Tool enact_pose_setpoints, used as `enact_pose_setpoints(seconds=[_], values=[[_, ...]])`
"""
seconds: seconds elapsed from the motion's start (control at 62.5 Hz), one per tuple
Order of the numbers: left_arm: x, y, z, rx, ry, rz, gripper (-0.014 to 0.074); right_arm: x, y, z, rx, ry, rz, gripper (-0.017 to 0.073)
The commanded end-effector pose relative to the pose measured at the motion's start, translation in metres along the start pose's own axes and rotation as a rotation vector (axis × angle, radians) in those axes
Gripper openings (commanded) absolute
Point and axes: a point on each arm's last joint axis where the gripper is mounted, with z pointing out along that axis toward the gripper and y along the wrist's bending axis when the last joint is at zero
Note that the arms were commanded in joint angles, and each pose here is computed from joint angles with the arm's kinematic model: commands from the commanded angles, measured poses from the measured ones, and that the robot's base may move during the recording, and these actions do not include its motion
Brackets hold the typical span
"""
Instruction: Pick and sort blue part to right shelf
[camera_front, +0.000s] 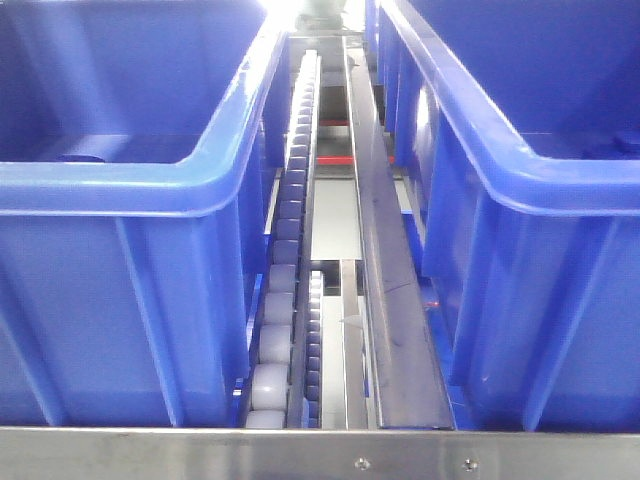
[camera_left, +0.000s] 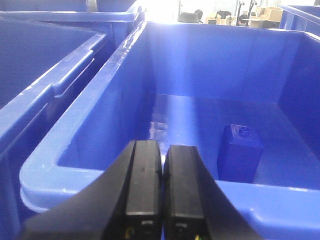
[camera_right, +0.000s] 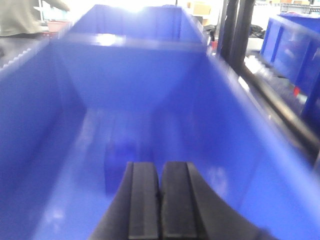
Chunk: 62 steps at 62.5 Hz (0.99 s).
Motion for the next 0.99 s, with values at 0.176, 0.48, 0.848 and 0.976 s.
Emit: enact_pose_setpoints(seconds=[0.176, 0.48, 0.848, 0.976], values=[[0.0042, 0.0004, -0.0005, 0.003, -0.033, -0.017, 0.0135, 0.0067, 0.0004, -0.0015, -0.003, -0.122, 0.000, 0.0036], [0.0042, 0.0004, -0.0005, 0.003, -0.033, -0.017, 0.0136, 0.0062, 0.0004, -0.0016, -0.003, -0.127, 0.000, 0.0036], [0.0042, 0.0004, -0.0005, 0.003, -0.033, -0.017, 0.0136, 0.0062, 0.0004, -0.0016, -0.003, -0.127, 0.000, 0.0036], [0.0042, 0.0004, -0.0005, 0.003, -0.033, -0.017, 0.0135, 0.0062, 0.0004, -0.0016, -0.003, -0.127, 0.000, 0.0036]])
